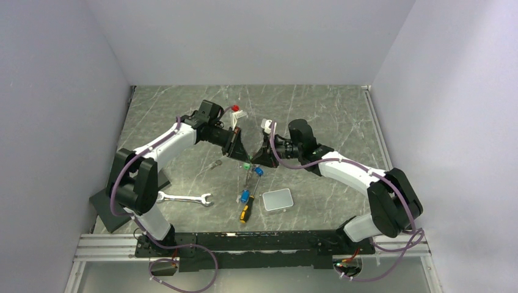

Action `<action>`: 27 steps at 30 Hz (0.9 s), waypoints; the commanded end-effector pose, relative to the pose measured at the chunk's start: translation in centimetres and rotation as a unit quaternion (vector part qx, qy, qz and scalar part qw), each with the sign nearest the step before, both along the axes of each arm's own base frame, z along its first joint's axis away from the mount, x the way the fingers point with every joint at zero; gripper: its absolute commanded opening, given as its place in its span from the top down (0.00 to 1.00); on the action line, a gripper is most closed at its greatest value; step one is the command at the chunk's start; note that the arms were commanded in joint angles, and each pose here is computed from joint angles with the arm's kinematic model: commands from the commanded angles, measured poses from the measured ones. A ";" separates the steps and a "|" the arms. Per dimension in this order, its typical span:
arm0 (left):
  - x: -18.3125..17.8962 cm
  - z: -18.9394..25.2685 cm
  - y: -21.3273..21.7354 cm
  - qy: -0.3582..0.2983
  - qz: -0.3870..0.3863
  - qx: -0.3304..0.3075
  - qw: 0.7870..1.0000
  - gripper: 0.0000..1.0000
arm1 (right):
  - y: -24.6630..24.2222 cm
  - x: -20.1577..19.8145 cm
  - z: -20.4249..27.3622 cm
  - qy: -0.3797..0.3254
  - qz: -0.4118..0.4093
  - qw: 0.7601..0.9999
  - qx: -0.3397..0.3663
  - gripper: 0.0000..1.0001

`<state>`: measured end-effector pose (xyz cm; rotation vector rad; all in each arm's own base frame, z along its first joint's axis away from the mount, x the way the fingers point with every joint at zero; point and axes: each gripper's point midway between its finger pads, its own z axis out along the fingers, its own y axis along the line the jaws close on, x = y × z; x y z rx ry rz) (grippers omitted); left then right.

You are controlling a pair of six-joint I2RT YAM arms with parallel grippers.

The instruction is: Remove the keys from the keyring

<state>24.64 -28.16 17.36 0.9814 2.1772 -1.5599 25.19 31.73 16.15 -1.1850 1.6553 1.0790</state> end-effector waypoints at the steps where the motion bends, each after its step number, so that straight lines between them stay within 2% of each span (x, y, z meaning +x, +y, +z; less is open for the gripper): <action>1: -0.3 2.0 -0.7 -0.020 -0.024 -0.036 0.999 1.00 | 0.7 1.5 2.3 -0.051 -0.003 0.998 0.020 0.93; 3: -0.3 2.0 -0.6 -0.019 -0.022 -0.035 0.999 1.00 | 0.6 1.5 2.2 -0.055 -0.004 0.998 0.018 1.00; 11: 1.7 2.0 1.3 -0.016 0.028 -0.028 0.999 1.00 | -0.1 1.5 2.1 -0.072 -0.017 0.997 0.012 1.00; 27: 2.4 0.5 1.7 -0.011 0.044 -0.007 0.999 1.00 | -0.4 1.4 2.3 -0.088 -0.026 0.995 0.024 1.00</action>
